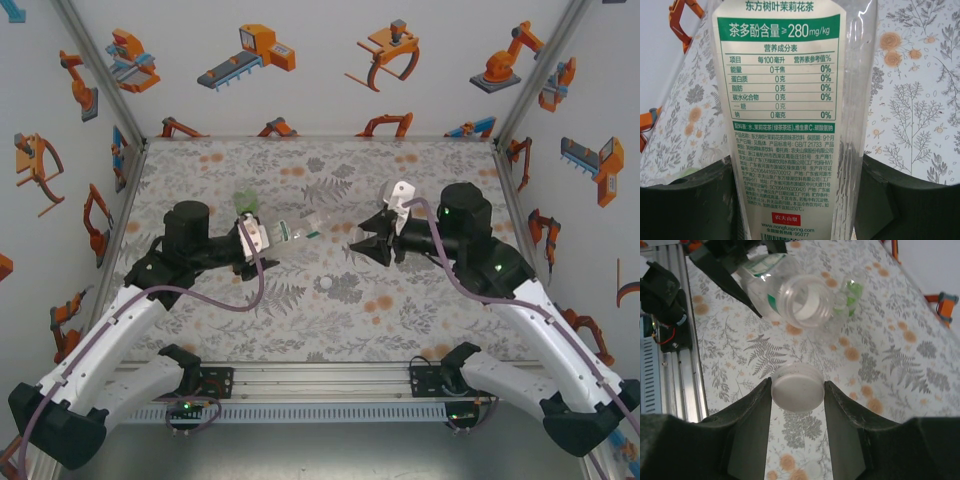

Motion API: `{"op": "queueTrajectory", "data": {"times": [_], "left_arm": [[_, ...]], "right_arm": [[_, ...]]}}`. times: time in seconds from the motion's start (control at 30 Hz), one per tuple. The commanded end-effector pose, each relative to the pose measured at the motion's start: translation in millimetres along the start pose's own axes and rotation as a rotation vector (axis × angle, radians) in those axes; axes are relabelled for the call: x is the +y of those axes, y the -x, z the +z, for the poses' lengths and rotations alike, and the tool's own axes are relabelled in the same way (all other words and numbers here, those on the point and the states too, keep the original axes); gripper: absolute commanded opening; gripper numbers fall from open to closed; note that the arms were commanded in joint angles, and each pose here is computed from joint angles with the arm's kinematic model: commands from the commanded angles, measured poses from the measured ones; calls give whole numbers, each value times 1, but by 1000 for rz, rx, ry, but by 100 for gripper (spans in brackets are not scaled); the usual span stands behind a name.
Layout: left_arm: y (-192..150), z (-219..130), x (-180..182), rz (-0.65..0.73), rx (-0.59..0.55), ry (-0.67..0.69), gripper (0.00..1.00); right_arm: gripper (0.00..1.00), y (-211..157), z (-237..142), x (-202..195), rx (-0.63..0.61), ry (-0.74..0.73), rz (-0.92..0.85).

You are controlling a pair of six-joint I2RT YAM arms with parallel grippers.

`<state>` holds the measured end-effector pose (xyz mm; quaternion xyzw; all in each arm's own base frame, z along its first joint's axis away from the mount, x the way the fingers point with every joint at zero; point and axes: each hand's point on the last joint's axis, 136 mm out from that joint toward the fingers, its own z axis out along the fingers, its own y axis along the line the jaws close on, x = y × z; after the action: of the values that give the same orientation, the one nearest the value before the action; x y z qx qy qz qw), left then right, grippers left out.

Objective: Screw on the bottle caps

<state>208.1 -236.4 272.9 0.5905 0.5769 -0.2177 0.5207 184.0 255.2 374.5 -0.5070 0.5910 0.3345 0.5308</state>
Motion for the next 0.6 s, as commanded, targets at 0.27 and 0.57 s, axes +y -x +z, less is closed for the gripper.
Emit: {"op": "queueTrajectory", "data": {"times": [0.27,0.57], "left_arm": [[2,2,-29,41,-51,-130,0],[2,3,-36,48,-52,-162,0]], "right_arm": [[14,23,-5,37,-149,214,-332],[14,30,-3,42,-165,275,-338]]}}
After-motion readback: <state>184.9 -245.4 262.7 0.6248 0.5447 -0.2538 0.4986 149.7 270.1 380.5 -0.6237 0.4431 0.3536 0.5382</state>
